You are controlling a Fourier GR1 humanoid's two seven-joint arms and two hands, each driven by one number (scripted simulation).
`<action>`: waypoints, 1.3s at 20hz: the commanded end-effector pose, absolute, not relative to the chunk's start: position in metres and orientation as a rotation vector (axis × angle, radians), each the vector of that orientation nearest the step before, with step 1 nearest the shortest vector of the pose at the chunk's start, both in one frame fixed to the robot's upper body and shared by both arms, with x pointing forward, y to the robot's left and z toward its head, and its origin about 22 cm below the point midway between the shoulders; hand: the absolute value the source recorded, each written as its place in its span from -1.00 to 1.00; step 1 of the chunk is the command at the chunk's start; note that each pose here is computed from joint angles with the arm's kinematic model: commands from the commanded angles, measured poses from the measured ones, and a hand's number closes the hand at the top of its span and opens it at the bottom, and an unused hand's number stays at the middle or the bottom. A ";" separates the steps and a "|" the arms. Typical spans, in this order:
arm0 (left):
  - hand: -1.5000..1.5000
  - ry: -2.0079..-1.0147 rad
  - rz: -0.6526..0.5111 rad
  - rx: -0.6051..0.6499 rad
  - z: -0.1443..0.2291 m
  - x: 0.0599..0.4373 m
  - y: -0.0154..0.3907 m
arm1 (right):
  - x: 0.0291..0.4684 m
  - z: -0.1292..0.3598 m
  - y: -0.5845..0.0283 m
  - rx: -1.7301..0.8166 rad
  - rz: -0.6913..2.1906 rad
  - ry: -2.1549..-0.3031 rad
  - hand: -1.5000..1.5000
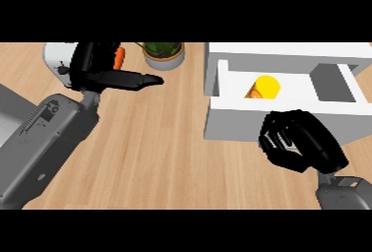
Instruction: Pick up the cup, place it into the drawer and close the drawer
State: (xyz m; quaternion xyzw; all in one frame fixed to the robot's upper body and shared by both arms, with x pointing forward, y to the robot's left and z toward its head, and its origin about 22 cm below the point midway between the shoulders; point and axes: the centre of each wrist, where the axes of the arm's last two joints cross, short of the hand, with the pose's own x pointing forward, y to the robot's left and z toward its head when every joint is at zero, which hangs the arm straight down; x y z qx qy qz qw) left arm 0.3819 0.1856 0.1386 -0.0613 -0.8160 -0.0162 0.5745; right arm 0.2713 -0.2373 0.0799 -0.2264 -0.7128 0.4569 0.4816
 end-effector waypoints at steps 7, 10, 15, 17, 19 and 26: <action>-1.00 -1.905 -0.009 -0.119 0.117 0.351 0.253 | 0.341 0.011 -0.212 -0.635 1.325 -1.594 1.00; -1.00 -1.909 0.008 -0.127 0.100 0.347 0.249 | 0.370 0.009 -0.202 -0.630 1.313 -1.594 1.00; -1.00 -1.909 -0.010 -0.150 0.097 0.338 0.276 | 0.392 -0.006 -0.223 -0.606 1.273 -1.568 1.00; -1.00 -1.918 -0.017 -0.177 0.098 0.331 0.270 | 0.404 0.000 -0.214 -0.581 1.285 -1.531 1.00; -1.00 -1.907 -0.048 -0.142 0.101 0.331 0.283 | 0.409 0.004 -0.239 -0.579 1.263 -1.521 1.00; -1.00 -1.914 -0.023 -0.185 0.097 0.334 0.284 | 0.428 0.028 -0.251 -0.584 1.192 -1.476 1.00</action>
